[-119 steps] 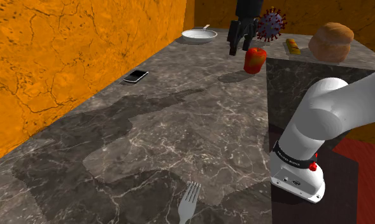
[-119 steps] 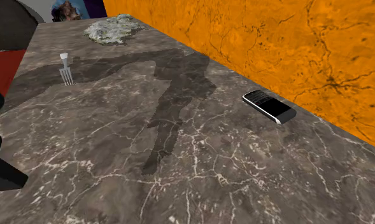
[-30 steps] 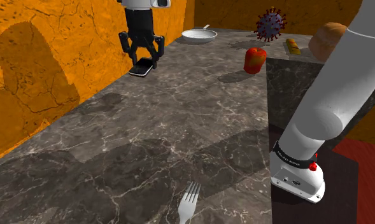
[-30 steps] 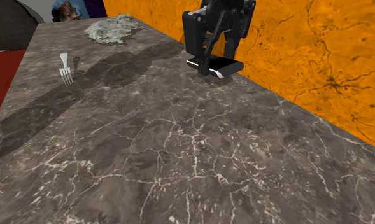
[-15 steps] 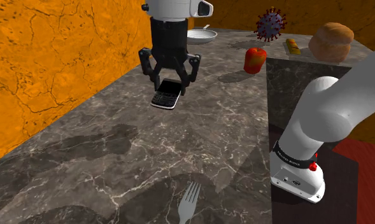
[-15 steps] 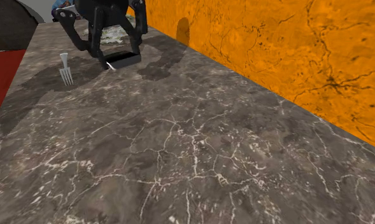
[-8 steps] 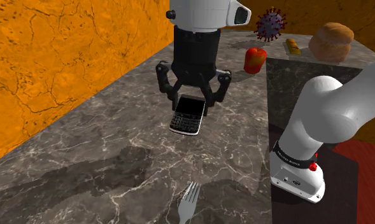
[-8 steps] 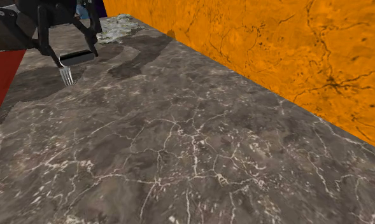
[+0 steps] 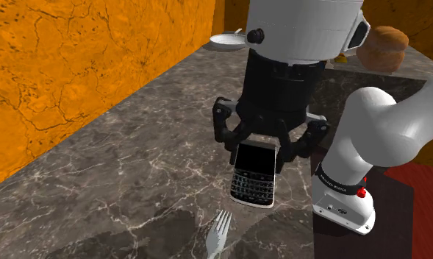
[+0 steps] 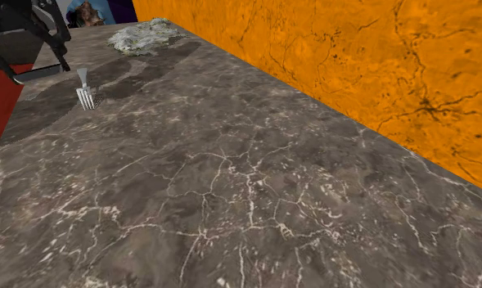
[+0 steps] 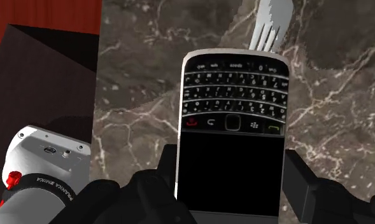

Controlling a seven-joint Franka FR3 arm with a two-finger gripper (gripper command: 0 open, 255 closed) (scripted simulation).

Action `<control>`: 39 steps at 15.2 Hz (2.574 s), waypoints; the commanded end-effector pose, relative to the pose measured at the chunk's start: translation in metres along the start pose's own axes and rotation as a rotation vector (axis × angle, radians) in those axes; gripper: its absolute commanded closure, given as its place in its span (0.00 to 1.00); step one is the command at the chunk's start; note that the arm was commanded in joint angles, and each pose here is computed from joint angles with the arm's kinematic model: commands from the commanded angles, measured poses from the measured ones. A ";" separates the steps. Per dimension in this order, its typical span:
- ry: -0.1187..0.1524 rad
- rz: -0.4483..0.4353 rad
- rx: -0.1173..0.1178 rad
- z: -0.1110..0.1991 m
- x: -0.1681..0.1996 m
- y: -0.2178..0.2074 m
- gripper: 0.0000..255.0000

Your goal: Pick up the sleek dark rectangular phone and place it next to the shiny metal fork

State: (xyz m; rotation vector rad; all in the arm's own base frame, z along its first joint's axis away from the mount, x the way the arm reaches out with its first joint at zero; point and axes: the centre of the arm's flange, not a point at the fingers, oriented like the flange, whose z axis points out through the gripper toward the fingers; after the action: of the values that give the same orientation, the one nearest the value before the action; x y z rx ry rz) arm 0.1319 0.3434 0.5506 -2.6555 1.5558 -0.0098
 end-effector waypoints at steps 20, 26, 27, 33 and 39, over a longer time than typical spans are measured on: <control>0.000 0.001 -0.001 0.076 -0.051 0.053 1.00; 0.000 0.001 -0.001 0.083 -0.050 0.053 1.00; 0.000 0.001 -0.001 0.083 -0.050 0.053 1.00; 0.000 0.001 -0.001 0.083 -0.051 0.053 0.00; 0.000 0.001 -0.001 0.033 -0.050 0.053 0.00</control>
State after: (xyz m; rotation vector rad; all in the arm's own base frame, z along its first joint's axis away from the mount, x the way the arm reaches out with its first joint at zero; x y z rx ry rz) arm 0.0630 0.3630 0.5047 -2.6542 1.5568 -0.0083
